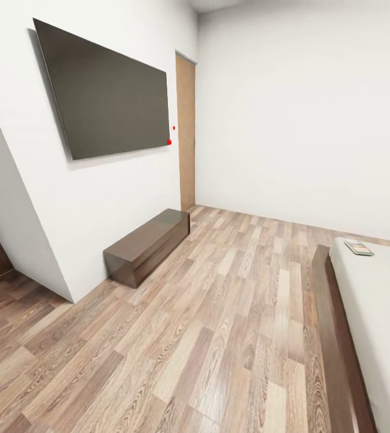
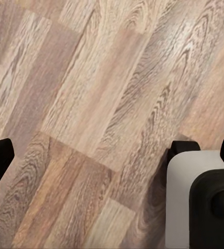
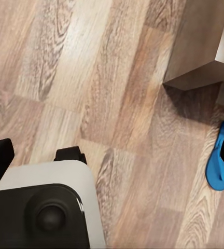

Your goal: In the bedroom, move the book from the bed onto either nightstand, and place the two sandals side by side next to the bed.

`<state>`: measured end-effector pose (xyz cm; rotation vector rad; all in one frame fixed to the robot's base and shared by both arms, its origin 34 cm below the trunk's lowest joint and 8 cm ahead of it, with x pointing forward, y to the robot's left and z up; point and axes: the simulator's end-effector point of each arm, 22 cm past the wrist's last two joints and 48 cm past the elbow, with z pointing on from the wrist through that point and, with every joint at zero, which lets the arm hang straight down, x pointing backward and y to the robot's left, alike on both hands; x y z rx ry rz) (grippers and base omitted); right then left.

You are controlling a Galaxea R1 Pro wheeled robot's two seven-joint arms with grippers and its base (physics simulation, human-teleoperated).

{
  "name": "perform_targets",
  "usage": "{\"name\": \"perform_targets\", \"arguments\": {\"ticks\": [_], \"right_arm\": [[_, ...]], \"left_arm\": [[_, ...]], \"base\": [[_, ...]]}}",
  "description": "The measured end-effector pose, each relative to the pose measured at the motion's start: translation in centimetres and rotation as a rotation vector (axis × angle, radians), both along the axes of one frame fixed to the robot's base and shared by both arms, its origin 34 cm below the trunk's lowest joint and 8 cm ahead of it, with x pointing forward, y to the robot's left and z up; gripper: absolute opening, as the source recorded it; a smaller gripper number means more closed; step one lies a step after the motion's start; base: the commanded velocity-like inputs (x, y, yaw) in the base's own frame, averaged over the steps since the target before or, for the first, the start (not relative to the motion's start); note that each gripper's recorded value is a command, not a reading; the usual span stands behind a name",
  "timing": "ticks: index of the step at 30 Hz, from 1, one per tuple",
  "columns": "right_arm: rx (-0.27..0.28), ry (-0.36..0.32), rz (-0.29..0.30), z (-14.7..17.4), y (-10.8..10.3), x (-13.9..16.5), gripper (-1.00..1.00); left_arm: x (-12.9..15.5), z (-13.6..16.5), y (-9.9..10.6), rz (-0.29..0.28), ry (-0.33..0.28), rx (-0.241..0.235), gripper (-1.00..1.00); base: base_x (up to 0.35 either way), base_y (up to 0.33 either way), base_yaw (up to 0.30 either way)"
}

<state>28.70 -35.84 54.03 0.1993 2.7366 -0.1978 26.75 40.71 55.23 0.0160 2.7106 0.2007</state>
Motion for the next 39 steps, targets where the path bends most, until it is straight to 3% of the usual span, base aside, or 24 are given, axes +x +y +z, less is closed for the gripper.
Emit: {"name": "perform_targets", "arguments": {"ticks": [39], "right_arm": [[0.02, -0.002, 0.0, 4.6, 1.6, -0.8, 1.0]], "left_arm": [[-0.7, 4.2, -3.0, -0.011, 0.002, -0.038, 1.0]], "base": [[0.0, 0.0, -0.024]]}}
